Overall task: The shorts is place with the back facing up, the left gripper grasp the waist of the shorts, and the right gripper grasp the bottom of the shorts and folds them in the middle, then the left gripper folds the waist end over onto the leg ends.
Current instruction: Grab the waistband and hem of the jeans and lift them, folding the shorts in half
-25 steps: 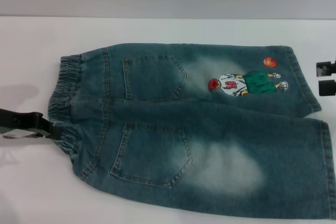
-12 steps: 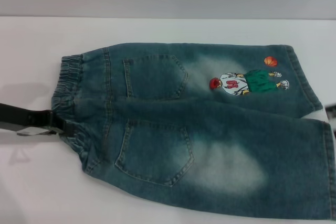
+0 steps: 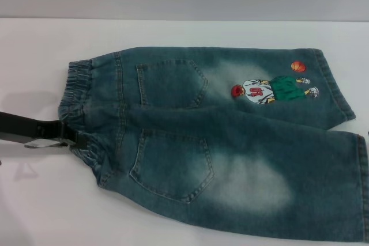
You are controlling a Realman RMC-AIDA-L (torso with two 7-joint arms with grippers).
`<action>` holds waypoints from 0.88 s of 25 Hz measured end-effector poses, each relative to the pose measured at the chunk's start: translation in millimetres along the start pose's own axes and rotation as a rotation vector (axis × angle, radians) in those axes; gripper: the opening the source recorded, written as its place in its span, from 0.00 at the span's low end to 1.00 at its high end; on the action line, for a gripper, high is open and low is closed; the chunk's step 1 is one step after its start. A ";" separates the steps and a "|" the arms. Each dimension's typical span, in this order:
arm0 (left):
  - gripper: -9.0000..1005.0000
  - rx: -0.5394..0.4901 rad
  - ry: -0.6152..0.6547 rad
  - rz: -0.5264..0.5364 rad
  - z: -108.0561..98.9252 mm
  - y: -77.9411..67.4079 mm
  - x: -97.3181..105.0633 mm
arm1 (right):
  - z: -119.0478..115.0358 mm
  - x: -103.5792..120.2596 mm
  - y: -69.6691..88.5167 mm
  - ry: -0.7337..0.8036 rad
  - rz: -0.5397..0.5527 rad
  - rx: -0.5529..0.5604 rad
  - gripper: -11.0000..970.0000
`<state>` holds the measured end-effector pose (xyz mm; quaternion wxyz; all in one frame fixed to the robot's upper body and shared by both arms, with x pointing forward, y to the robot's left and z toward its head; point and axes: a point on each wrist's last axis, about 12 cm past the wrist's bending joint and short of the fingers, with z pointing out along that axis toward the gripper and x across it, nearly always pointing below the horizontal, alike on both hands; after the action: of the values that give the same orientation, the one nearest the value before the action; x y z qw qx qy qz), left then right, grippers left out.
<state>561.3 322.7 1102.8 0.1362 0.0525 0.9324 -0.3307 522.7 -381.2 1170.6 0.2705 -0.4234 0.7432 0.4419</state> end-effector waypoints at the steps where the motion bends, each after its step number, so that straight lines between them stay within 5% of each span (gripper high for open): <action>1: 0.05 -0.001 -0.001 0.001 0.2 0.0 -0.2 | -1.8 1.4 0.6 -0.022 0.003 0.010 0.47; 22: 0.05 0.005 -0.005 0.002 3.2 -3.6 -3.1 | -21.7 12.6 11.6 -0.212 -0.051 0.104 0.58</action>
<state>564.3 317.9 1103.4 0.1387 0.0528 0.9312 -0.3328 505.7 -402.4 1175.9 0.3803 -0.3785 0.7212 0.4382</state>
